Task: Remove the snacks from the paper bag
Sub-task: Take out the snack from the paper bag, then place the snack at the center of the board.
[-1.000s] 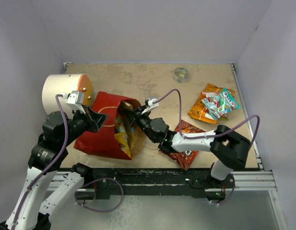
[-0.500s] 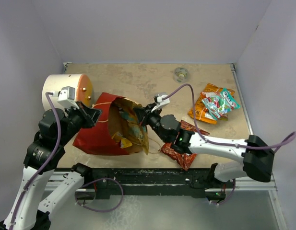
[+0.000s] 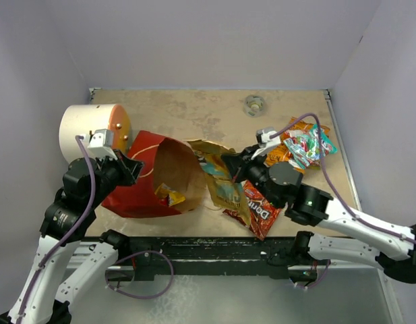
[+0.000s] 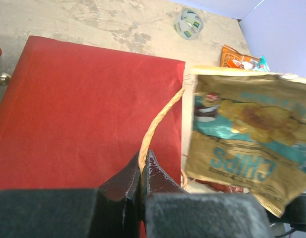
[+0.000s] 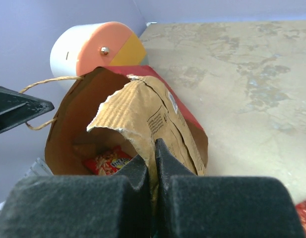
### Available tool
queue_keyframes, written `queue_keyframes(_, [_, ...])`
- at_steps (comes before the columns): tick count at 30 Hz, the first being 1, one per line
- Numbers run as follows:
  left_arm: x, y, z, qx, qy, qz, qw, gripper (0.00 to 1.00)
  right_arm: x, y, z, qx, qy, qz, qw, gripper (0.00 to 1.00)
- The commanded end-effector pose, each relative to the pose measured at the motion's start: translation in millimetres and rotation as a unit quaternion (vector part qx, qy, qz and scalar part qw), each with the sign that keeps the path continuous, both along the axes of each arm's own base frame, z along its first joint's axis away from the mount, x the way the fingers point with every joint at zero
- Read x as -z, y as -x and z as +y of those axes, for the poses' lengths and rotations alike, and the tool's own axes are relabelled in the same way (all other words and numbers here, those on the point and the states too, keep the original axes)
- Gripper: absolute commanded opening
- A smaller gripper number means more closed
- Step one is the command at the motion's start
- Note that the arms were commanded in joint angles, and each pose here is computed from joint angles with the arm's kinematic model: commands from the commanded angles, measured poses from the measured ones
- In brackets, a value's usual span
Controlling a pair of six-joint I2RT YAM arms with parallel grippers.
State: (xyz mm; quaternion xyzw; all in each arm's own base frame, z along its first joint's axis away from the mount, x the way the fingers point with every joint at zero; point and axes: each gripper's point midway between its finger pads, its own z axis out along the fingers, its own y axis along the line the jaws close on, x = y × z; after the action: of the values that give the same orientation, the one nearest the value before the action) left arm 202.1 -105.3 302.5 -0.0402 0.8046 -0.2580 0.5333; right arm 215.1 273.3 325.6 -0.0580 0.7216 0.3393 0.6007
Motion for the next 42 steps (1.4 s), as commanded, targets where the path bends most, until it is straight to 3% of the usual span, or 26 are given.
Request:
queue_keyframes(1, [4.5,-4.9,7.0,-0.011,-0.024,-0.017,1.0,0.0,-52.6,13.7,-45.3,0.02,-0.002,-0.021,1.0,0.0])
queue_keyframes(9, [13.3,2.6,11.8,-0.012,-0.033,-0.017,0.999,0.0,-35.1,16.6,-115.0,0.136,0.009,0.043,0.99,0.0])
queue_keyframes(18, [13.3,4.7,11.8,-0.01,-0.03,-0.023,0.999,0.0,-27.3,12.9,-48.4,0.072,-0.062,0.103,0.99,0.0])
queue_keyframes(20, [13.8,4.7,11.6,-0.01,-0.029,-0.022,0.999,0.0,-23.6,7.5,-50.3,0.089,-0.073,0.115,0.987,0.0])
queue_keyframes(26, [10.3,7.5,11.4,-0.007,-0.026,-0.028,0.999,0.0,78.1,-24.0,-131.3,0.258,-0.023,0.208,0.943,0.0])
queue_keyframes(32, [6.0,11.4,13.4,-0.006,-0.026,-0.038,0.999,0.0,183.6,-27.1,-175.7,0.297,0.045,0.279,0.912,0.0])
queue_keyframes(37, [4.5,13.5,13.9,-0.005,-0.026,-0.04,0.999,0.0,202.4,-23.5,-185.5,0.283,0.042,0.303,0.909,0.0])
queue_keyframes(42, [6.4,11.5,12.3,-0.002,-0.027,-0.037,0.999,0.0,215.1,-19.3,-201.4,0.295,0.053,0.352,0.887,0.0])
